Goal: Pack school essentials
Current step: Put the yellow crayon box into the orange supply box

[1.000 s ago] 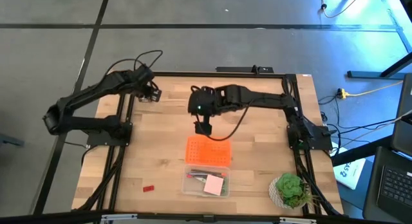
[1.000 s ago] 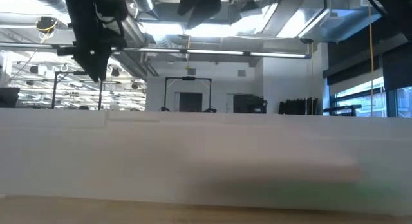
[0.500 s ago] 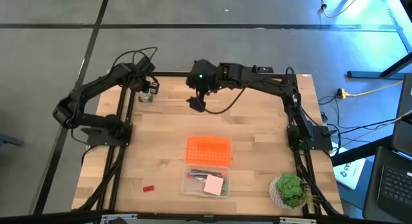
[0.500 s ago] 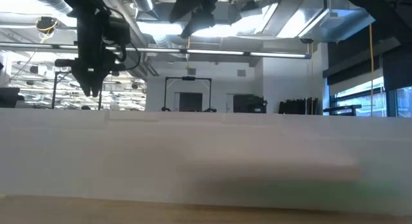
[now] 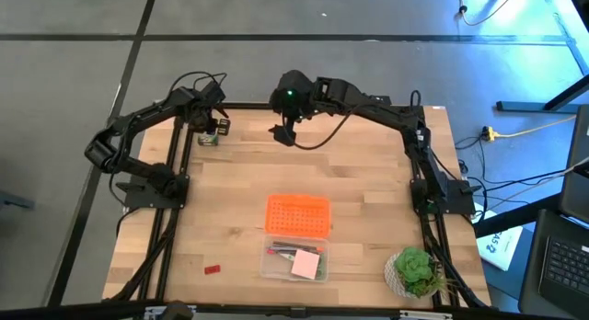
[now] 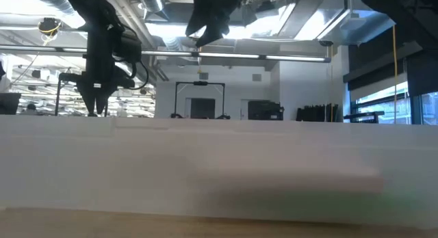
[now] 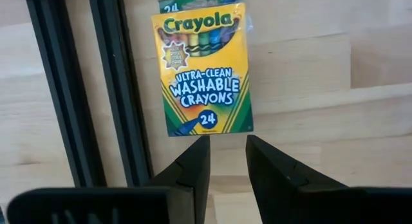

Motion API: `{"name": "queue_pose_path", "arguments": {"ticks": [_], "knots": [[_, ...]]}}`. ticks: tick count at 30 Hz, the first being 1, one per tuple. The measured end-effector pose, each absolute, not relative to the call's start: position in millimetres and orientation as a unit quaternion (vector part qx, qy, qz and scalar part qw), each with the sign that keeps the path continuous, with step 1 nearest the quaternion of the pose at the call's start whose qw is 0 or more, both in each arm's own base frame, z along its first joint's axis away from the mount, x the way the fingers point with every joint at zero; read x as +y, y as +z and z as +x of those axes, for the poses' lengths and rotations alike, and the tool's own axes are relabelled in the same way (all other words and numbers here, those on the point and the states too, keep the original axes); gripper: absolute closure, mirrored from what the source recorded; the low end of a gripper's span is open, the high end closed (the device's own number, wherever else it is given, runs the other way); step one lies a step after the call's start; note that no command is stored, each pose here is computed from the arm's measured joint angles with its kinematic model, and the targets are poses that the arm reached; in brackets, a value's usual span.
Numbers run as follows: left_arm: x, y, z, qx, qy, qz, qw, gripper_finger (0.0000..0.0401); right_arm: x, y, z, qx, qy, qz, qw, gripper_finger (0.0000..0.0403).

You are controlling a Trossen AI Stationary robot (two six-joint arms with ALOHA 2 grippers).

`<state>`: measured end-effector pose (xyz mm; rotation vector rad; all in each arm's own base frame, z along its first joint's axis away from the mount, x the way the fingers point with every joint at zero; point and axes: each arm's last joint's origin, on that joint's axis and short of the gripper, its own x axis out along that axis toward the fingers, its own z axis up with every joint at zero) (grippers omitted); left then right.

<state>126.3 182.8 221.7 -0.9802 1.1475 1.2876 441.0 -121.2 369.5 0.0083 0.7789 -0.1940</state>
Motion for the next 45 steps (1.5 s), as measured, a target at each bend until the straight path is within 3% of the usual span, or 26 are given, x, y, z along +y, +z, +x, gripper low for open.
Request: {"name": "queue_pose_path", "arguments": {"ticks": [32,37,45], "knots": [[181.5,221.5,128.8,0.48,0.513,-0.443,0.557,0.0303,-122.0,369.6,441.3,0.377,-0.095,0.004,0.921,0.0004],[182.9,221.7,129.6,0.474,0.516,-0.439,0.563,0.0255,-122.0,369.6,441.3,0.377,-0.096,0.004,0.921,0.0004],[184.9,222.0,128.9,0.466,0.534,-0.429,0.559,0.0122,-122.0,369.6,441.3,0.377,-0.096,0.004,0.921,0.0004]]}}
